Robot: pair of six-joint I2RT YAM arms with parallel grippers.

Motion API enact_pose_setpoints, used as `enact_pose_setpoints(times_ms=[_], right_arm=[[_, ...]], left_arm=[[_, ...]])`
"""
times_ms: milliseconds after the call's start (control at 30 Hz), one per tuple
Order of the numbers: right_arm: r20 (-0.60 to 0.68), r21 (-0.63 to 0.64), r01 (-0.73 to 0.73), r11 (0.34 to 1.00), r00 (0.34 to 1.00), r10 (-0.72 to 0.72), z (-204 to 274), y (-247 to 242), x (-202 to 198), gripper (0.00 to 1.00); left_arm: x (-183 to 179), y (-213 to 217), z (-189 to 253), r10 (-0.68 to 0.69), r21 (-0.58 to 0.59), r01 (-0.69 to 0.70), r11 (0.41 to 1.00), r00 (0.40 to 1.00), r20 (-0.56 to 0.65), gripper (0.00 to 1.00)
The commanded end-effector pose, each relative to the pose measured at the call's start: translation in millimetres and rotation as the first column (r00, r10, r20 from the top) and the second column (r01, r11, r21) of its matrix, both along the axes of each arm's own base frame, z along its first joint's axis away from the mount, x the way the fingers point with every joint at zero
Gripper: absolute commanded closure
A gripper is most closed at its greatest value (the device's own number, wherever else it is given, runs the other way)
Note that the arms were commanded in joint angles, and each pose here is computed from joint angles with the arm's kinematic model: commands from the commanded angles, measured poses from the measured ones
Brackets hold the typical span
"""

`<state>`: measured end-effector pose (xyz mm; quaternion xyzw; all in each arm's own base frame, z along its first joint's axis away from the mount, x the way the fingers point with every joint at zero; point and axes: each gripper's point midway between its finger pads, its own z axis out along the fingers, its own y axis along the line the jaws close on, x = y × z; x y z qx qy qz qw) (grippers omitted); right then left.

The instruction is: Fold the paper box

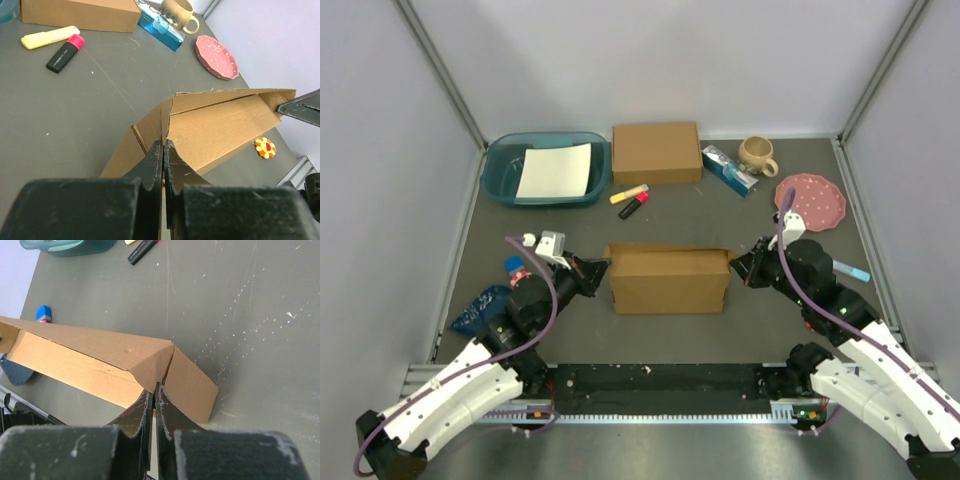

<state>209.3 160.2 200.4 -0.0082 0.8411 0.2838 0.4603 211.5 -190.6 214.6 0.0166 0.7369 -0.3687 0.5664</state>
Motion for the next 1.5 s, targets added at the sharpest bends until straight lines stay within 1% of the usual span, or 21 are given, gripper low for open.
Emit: enact_pose_setpoints(times_ms=[0, 67, 100, 167, 200, 267, 367, 500, 600, 633, 667, 733, 933, 1133, 1367, 1467], right_arm=[[-0.152, -0.095, -0.015, 0.995, 0.988, 0.001, -46.5, -11.1, -24.0, 1.0], [-0.149, -0.107, 0.015, 0.994, 0.988, -0.031, -50.2, -15.8, -22.2, 1.0], [-0.144, -0.105, 0.03, 0.994, 0.989, -0.045, -51.0, -17.5, -21.3, 1.0], [-0.142, -0.111, 0.063, 0.992, 0.987, -0.079, -59.2, -22.0, -19.8, 1.0], [-0.129, -0.101, 0.068, 0.993, 0.988, -0.081, -58.5, -20.8, -18.4, 1.0], [-0.119, -0.095, 0.088, 0.992, 0.988, -0.099, -60.7, -23.3, -17.3, 1.0], [-0.107, -0.095, 0.1, 0.99, 0.988, -0.11, -60.3, -25.1, -15.6, 1.0], [-0.102, -0.087, 0.099, 0.991, 0.989, -0.108, -60.8, -23.0, -13.9, 1.0], [-0.119, -0.081, 0.098, 0.992, 0.987, -0.107, -66.0, -21.3, -14.2, 1.0], [-0.118, -0.077, 0.098, 0.992, 0.987, -0.107, -64.9, -20.8, -14.3, 0.98], [-0.112, -0.069, 0.105, 0.992, 0.987, -0.112, -62.4, -21.5, -14.1, 0.92], [-0.093, -0.06, 0.118, 0.991, 0.988, -0.123, -54.1, -23.0, -12.6, 0.85], [-0.047, -0.042, 0.152, 0.988, 0.987, -0.153, -24.5, -27.8, -8.2, 0.76], [0.01, -0.027, 0.176, 0.984, 0.984, -0.176, 2.7, -32.0, -2.8, 0.7], [0.038, -0.057, 0.179, 0.982, 0.983, -0.177, 15.8, -32.0, 5.5, 0.68], [0.057, -0.051, 0.173, 0.984, 0.984, -0.17, 22.1, -29.3, 9.1, 0.68]], left_arm=[[-12.4, 18.9, -75.2, 0.029, 0.221, -0.001, 0.975, 0.992, -0.125, 1.0], [-9.8, 22.8, -76.2, 0.053, 0.216, -0.03, 0.976, 0.993, -0.101, 1.0], [-11.0, 23.9, -87.2, 0.058, 0.221, -0.033, 0.975, 0.993, -0.107, 1.0], [-6.9, 25.1, -84.3, 0.083, 0.17, -0.069, 0.983, 0.994, -0.071, 1.0], [-7.0, 27.6, -96.0, 0.096, 0.169, -0.082, 0.982, 0.992, -0.077, 1.0], [-2.0, 30.2, -90.0, 0.129, 0.117, -0.123, 0.985, 0.991, -0.044, 1.0], [1.2, 33.5, -91.6, 0.153, 0.119, -0.149, 0.982, 0.988, -0.029, 1.0], [4.5, 31.1, -89.1, 0.151, 0.107, -0.15, 0.983, 0.989, -0.001, 1.0], [4.6, 28.0, -93.2, 0.14, 0.107, -0.139, 0.984, 0.99, -0.005, 1.0], [5.0, 27.4, -94.3, 0.141, 0.112, -0.139, 0.984, 0.99, -0.01, 1.0], [5.2, 27.1, -94.4, 0.14, 0.116, -0.138, 0.984, 0.99, -0.011, 1.0], [6.2, 27.2, -90.5, 0.142, 0.121, -0.141, 0.983, 0.99, 0.0, 1.0], [8.9, 31.2, -82.5, 0.159, 0.156, -0.159, 0.975, 0.987, 0.011, 1.0], [10.2, 33.9, -80.9, 0.176, 0.178, -0.173, 0.969, 0.984, -0.002, 1.0], [12.2, 34.5, -78.7, 0.185, 0.192, -0.181, 0.965, 0.983, -0.003, 1.0], [12.7, 34.5, -79.5, 0.187, 0.201, -0.181, 0.963, 0.982, -0.007, 1.0]])
